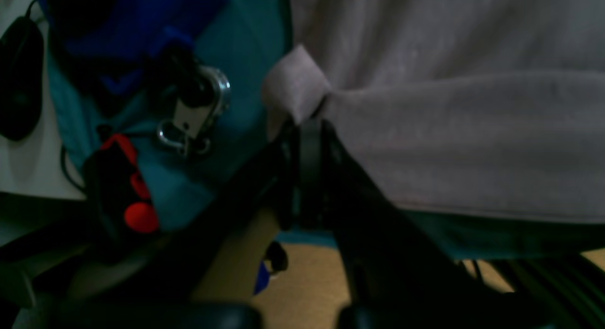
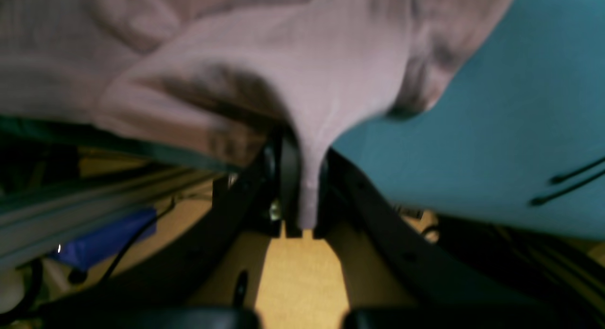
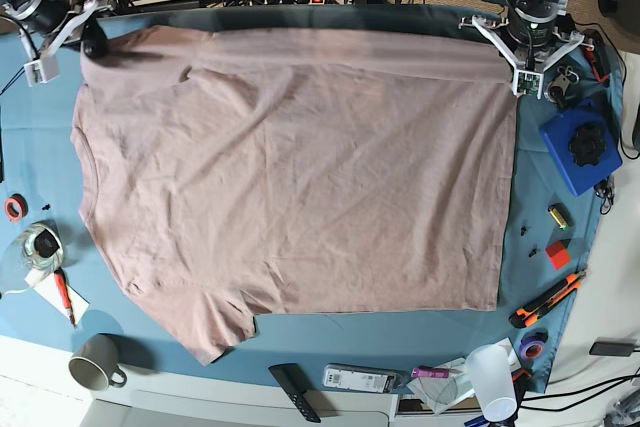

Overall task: Fold the T-shirt properly
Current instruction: 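Fold the held shirt edge over the body with both grippers, release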

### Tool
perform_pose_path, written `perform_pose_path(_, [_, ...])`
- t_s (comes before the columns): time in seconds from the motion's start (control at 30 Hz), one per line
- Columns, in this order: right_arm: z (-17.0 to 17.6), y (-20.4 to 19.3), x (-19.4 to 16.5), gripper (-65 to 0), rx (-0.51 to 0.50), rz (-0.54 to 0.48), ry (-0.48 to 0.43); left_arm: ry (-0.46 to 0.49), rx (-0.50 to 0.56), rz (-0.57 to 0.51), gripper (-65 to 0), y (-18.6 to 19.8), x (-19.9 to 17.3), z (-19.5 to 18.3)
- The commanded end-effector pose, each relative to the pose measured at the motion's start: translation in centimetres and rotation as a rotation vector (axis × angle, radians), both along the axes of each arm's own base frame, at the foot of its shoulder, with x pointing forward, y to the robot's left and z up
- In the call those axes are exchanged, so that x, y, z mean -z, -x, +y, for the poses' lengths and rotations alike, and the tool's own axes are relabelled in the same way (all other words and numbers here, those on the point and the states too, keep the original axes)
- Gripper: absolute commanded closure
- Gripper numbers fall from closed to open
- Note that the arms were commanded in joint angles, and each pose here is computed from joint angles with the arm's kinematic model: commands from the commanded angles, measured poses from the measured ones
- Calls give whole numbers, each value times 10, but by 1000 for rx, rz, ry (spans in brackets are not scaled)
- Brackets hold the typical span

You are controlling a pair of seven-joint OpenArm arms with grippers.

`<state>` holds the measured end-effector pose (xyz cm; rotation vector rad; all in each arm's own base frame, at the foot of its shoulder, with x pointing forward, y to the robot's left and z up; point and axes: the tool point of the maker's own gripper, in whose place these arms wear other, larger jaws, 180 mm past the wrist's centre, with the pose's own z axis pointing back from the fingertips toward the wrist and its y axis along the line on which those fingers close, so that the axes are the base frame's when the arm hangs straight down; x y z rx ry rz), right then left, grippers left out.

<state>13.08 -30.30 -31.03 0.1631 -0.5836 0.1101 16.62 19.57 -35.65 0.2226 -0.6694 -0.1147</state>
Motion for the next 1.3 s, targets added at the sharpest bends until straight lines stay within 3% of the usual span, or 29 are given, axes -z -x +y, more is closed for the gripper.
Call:
perform_pose_path(0.0, [-3, -8, -12, 0, -17, -43, 21, -4, 5, -37, 0, -5, -9, 1])
perform_pose_path(0.27, [-13, -34, -23, 0, 8, -128, 76, 59, 59, -77, 0, -18, -13, -14])
perform_pose_path(0.4, [-17, -47, -27, 0, 14, -159, 102, 48, 55, -105, 0, -28, -18, -12])
perform_pose_path(0.53, [-17, -57, -14, 0, 2, -133, 87, 31, 55, -108, 0, -31, -18, -9])
perform_pose_path(0.67, [-18, -71, 5, 0, 8, -108, 16, 34, 66, -140, 0, -39, -17, -10])
perform_pose_path(0.87, [-23, -105, -5, 0, 42, -197, -30, 39, 80, -203, 0, -57, -27, -12])
perform_pose_path(1.03, [-31, -123, -10, 0, 47, -232, 50, 62, 84, -239, 0, -72, -28, -14])
perform_pose_path(1.27, [-20, -144, -4, 0, -10, -237, 138, 74, 79, -185, 0, -101, 6, -6])
